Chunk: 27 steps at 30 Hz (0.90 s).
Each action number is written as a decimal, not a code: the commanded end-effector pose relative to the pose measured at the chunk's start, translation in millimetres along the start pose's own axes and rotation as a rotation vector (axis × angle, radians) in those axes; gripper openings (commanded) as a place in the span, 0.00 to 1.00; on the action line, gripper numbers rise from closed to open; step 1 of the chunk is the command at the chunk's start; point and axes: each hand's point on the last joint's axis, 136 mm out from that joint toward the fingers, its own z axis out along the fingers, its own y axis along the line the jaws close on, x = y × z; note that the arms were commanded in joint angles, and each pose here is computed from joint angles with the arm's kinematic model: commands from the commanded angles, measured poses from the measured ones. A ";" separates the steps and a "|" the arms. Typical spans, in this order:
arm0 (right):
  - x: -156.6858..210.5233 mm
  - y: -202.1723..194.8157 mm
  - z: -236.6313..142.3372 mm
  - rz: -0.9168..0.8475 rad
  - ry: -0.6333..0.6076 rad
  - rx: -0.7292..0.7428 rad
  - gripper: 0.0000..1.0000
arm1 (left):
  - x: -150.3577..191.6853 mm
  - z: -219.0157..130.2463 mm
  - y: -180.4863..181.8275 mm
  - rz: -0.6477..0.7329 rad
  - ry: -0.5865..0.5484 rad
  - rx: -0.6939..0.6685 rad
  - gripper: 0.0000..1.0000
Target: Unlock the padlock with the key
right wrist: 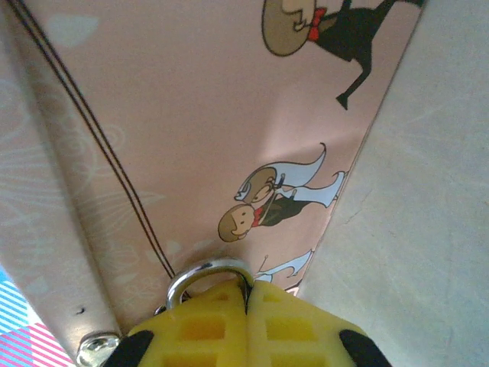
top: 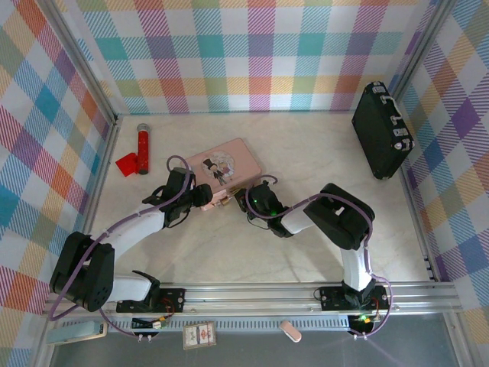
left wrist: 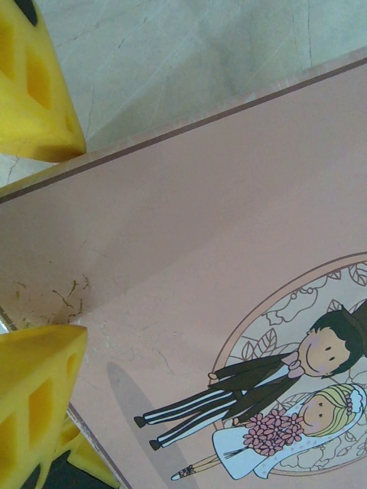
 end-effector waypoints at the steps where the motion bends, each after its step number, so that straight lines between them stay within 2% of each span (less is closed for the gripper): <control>1: -8.6 2.0 -1.0 0.020 -0.032 -0.031 0.00 | 19.3 3.1 -5.9 0.031 0.083 0.015 0.57; 27: -29.9 -10.7 -20.9 -0.031 -0.091 0.015 0.00 | 19.9 5.3 -2.4 0.037 0.087 -0.007 0.58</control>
